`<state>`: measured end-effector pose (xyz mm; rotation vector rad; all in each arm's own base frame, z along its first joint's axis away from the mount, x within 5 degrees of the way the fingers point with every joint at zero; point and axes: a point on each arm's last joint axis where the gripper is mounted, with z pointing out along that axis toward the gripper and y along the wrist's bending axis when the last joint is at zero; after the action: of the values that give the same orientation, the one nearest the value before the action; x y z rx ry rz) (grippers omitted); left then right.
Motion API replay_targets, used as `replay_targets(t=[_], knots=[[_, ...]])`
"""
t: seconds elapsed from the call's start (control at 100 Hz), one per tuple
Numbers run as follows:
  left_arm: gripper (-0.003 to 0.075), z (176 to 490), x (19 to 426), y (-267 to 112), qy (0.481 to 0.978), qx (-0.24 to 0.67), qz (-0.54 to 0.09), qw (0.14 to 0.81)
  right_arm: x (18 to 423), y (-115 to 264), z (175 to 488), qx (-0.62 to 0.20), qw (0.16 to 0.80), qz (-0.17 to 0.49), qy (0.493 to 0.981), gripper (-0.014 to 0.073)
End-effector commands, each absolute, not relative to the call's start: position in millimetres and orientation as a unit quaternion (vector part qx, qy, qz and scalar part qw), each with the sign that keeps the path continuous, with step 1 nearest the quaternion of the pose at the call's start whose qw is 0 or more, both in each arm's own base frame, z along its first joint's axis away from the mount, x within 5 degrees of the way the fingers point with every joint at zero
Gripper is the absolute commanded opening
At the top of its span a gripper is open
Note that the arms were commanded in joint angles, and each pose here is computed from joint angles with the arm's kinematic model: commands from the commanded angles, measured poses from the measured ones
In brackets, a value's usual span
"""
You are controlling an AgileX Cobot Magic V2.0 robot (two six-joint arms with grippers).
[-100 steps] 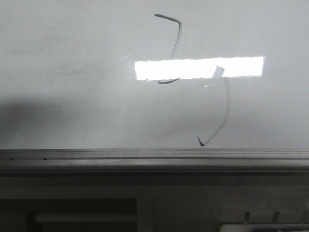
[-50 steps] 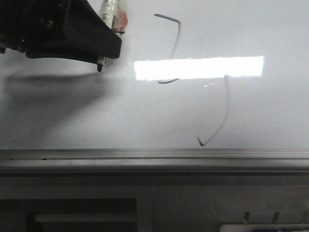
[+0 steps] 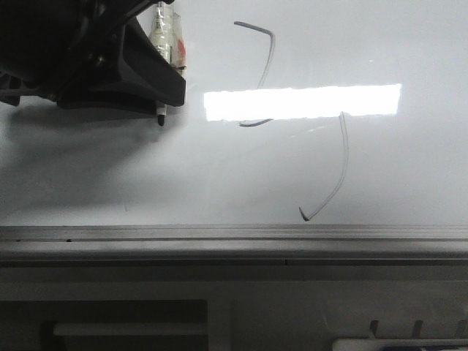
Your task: Write number 3 on whiteboard
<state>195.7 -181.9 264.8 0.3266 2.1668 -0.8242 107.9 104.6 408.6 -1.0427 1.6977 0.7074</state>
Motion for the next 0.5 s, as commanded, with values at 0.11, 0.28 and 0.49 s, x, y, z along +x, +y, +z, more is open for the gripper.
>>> replay_targets(t=[0.11, 0.28, 0.49], knots=[[-0.0021, 271.3, 202.5, -181.6, 0.848, 0.105, -0.32, 0.409, 105.0, 105.4, 421.2, -0.409, 0.515, 0.319, 0.683, -0.0062], [-0.002, 271.3, 202.5, -181.6, 0.848, 0.105, -0.32, 0.409, 103.4, 105.8, 420.0, -0.415, 0.506, 0.322, 0.684, -0.0062], [0.0022, 271.3, 202.5, -181.6, 0.848, 0.105, -0.32, 0.409, 102.7, 106.0, 419.7, -0.418, 0.503, 0.324, 0.684, -0.0062]])
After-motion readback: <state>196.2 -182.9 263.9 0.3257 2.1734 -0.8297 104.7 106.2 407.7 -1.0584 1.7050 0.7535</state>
